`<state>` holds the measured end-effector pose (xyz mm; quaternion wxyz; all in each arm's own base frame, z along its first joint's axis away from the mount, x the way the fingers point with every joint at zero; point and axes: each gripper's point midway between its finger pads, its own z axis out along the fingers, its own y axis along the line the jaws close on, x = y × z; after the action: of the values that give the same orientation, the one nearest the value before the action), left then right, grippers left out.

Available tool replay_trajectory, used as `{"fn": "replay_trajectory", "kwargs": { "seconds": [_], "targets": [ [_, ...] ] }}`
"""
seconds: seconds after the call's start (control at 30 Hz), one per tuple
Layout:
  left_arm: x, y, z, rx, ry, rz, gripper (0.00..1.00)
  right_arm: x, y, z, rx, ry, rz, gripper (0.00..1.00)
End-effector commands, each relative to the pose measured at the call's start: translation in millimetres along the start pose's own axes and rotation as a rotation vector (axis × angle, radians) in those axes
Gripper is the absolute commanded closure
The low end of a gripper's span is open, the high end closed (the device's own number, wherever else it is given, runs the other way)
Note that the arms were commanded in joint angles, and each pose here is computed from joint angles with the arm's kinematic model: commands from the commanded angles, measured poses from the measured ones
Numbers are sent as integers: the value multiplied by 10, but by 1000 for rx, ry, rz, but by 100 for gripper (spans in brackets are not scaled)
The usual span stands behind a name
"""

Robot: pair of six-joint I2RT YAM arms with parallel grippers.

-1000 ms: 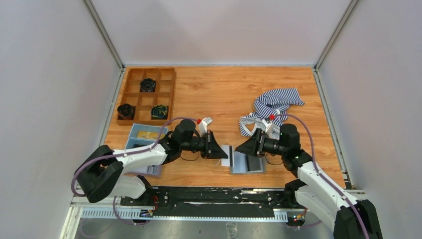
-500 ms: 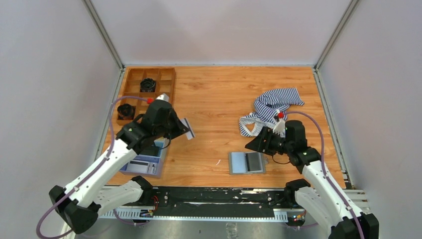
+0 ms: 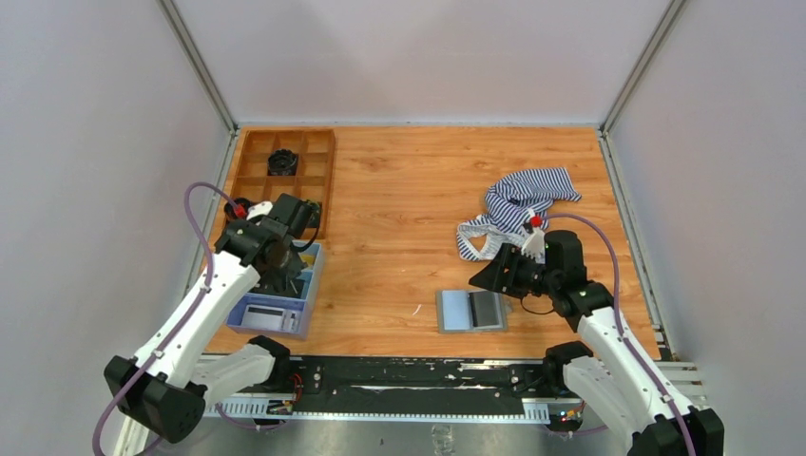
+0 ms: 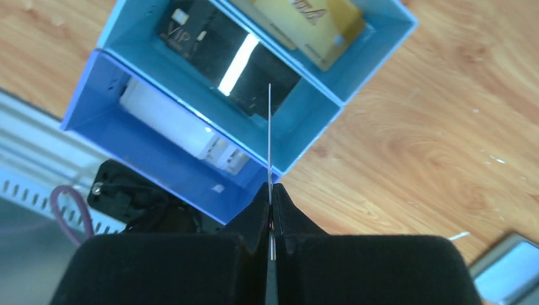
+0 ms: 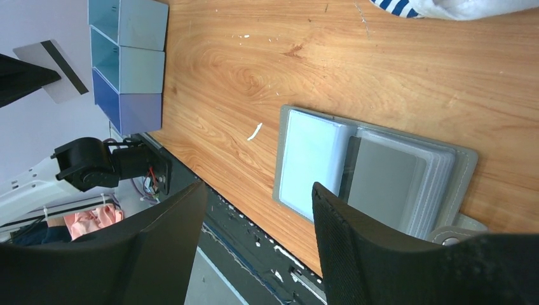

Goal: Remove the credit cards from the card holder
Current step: Place the credit card in the storage box.

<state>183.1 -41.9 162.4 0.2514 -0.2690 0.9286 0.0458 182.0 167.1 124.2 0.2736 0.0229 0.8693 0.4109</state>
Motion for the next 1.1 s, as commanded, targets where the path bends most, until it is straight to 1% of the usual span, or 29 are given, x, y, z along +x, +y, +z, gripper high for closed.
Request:
{"fn": "replay_trajectory", "kwargs": {
  "seconds": [0.0,0.2,0.3,0.43,0.53,0.77,0.97,1.07],
  "targets": [
    [-8,298,-15,-186,6,-17,100,57,-92,5,24,15,13,35],
    [94,645,-22,-457,54,-29,100,71,-98,17,20,19,18,35],
    [197,685,40,-512,98,-26,100,85,-104,26,17,22,26,35],
    [384,749,130,-571,132,-103,100,100,-101,25,12,26,29,35],
    [439,791,191,-618,120,-174,100,112,-108,32,10,28,34,35],
    [515,722,257,-649,137,-275,100,127,-111,50,3,40,34,35],
    [480,653,247,-616,113,-364,100,132,-106,53,-2,41,34,36],
    [560,668,254,-621,128,-411,100,144,-113,55,-3,43,36,36]
  ]
}}
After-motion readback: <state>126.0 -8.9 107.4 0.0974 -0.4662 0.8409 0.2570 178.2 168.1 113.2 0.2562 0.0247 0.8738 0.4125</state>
